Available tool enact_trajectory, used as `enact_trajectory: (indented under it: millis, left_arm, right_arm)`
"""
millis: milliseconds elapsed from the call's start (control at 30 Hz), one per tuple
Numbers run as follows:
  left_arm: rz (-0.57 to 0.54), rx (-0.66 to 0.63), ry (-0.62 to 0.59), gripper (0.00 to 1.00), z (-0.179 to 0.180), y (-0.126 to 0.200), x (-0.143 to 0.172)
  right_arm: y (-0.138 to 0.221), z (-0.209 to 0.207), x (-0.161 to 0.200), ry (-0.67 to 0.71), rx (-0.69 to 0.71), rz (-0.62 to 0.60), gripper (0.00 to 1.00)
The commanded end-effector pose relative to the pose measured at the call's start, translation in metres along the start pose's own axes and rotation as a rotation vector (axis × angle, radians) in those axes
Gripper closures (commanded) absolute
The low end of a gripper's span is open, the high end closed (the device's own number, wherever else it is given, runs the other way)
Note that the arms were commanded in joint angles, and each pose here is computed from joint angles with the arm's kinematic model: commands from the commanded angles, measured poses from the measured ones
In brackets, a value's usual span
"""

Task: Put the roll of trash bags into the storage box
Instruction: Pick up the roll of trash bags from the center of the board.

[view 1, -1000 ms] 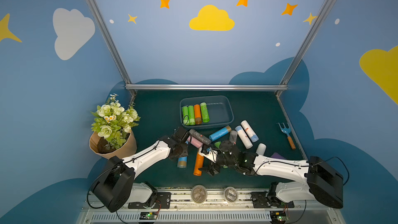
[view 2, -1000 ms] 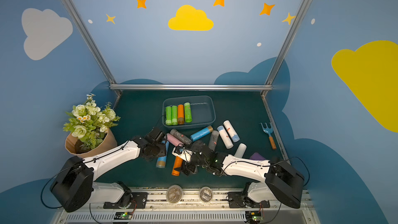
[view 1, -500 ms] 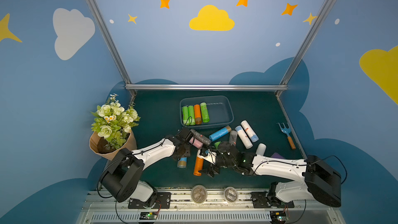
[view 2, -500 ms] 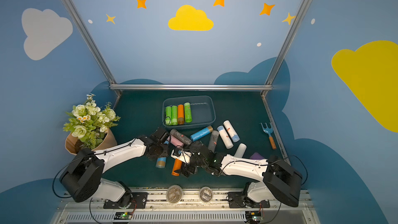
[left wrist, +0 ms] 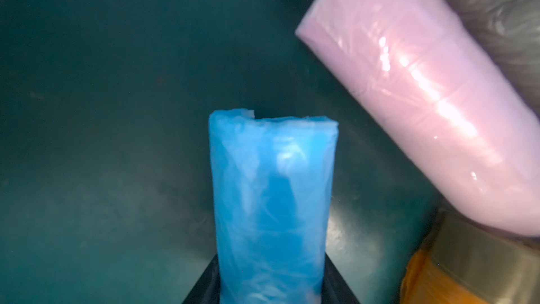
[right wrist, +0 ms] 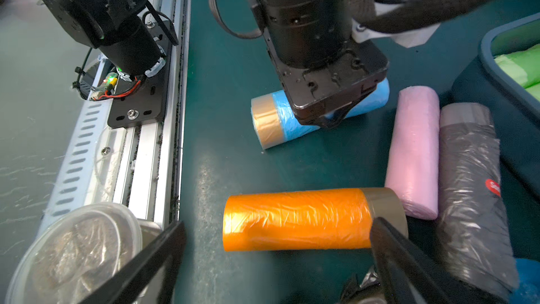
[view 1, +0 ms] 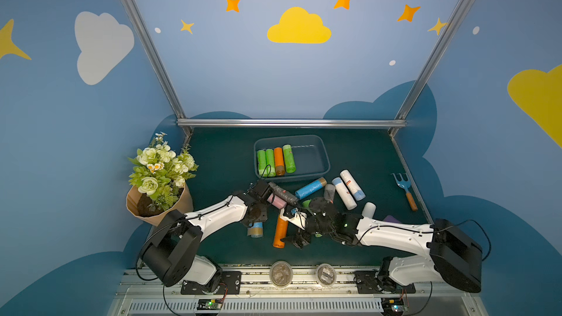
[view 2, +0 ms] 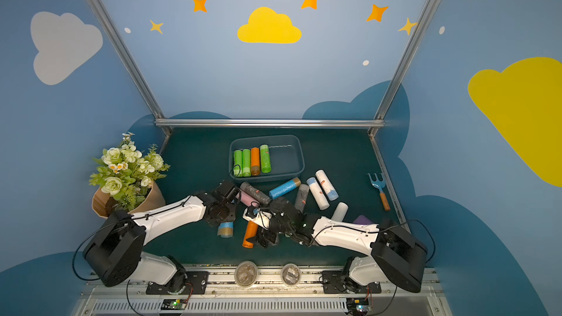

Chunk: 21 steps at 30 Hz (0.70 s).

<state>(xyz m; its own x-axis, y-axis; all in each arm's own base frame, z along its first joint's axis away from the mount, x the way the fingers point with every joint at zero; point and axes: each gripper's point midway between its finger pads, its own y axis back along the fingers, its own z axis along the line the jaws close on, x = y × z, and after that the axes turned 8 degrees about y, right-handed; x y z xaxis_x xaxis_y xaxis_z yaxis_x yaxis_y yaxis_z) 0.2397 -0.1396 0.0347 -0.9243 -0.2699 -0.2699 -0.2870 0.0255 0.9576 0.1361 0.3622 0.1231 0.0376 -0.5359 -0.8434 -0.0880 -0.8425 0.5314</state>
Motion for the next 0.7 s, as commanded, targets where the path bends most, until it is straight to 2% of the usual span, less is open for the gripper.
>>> enact_trajectory:
  millis: [0, 233, 367, 533, 667]
  left_arm:
    - [-0.024, -0.016, -0.015, 0.54, 0.004, 0.014, -0.005]
    - [-0.041, 0.005, -0.005, 0.58, 0.003, 0.023, -0.008]
    - [-0.057, 0.017, 0.003, 0.62, 0.001, 0.028, -0.011]
    - [-0.073, 0.067, 0.013, 0.62, -0.009, 0.044, -0.018]
    - [-0.082, 0.108, 0.017, 0.62, -0.023, 0.061, -0.029]
  right_arm:
    - [0.012, -0.009, -0.019, -0.045, 0.004, -0.086, 0.04]
    - [0.033, -0.041, -0.018, -0.199, 0.050, -0.170, 0.04]
    - [0.035, -0.046, -0.017, -0.219, 0.062, -0.171, 0.04]
    - [0.035, -0.048, -0.016, -0.229, 0.064, -0.173, 0.04]
    - [0.037, -0.062, -0.010, -0.295, 0.100, -0.168, 0.04]
